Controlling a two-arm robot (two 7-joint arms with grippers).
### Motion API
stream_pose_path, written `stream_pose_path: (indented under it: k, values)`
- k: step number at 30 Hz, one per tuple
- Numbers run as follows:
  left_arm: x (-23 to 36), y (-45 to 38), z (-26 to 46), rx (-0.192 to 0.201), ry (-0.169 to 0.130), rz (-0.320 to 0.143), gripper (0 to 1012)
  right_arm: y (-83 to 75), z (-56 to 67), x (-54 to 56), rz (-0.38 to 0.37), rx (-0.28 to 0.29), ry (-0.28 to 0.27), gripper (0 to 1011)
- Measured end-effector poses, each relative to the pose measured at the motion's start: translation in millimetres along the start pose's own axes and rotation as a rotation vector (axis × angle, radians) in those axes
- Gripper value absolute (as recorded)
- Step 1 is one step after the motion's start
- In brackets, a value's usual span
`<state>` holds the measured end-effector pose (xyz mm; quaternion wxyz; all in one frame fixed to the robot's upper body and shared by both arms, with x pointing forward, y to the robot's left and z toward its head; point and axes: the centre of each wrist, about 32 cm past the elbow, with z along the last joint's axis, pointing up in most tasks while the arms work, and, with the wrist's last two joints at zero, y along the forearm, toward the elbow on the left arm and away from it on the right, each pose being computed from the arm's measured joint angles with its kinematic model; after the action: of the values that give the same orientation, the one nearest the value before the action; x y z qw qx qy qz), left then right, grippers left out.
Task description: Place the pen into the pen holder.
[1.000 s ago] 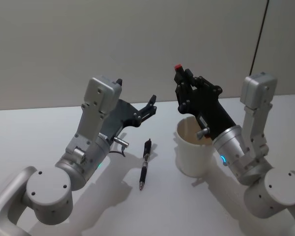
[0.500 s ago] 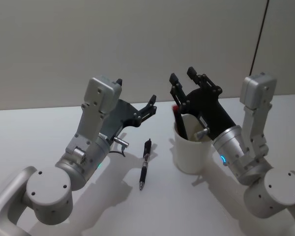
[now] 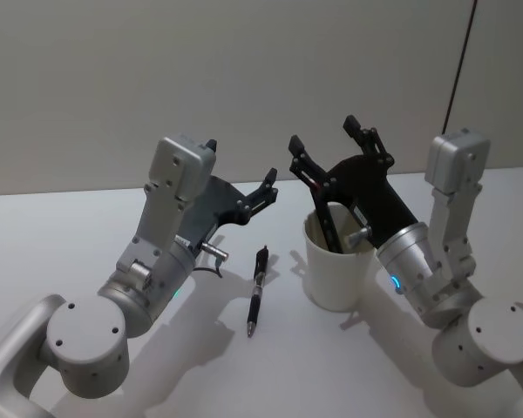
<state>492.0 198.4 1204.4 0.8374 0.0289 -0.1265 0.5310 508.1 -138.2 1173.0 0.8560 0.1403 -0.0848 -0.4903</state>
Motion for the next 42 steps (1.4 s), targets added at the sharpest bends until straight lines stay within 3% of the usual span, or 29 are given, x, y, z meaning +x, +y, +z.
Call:
stream_pose_path:
  k: [4, 12, 20, 26, 33, 42]
  values:
    - [0.0, 0.0, 0.0, 0.000, 0.000, 0.000, 1001, -0.3, 0.0, 0.1, 0.001, 0.000, 0.000, 1001]
    - [0.0, 0.0, 0.0, 0.000, 0.000, 0.000, 1001, -5.7, 14.2, 3.0, 0.018, 0.035, 0.005, 1001]
    - [0.0, 0.0, 0.0, 0.000, 0.000, 0.000, 1001, -33.7, 46.5, 20.4, 0.017, 0.089, 0.016, 1001]
    - [0.0, 0.0, 0.0, 0.000, 0.000, 0.000, 1001, -51.3, 60.5, 28.8, 0.002, 0.098, 0.024, 1001]
    - [0.0, 0.0, 0.0, 0.000, 0.000, 0.000, 1001, -65.9, 73.8, 34.3, -0.006, 0.107, 0.029, 1001]
    - [0.0, 0.0, 0.0, 0.000, 0.000, 0.000, 1001, -73.1, 81.1, 36.5, -0.007, 0.110, 0.032, 1002]
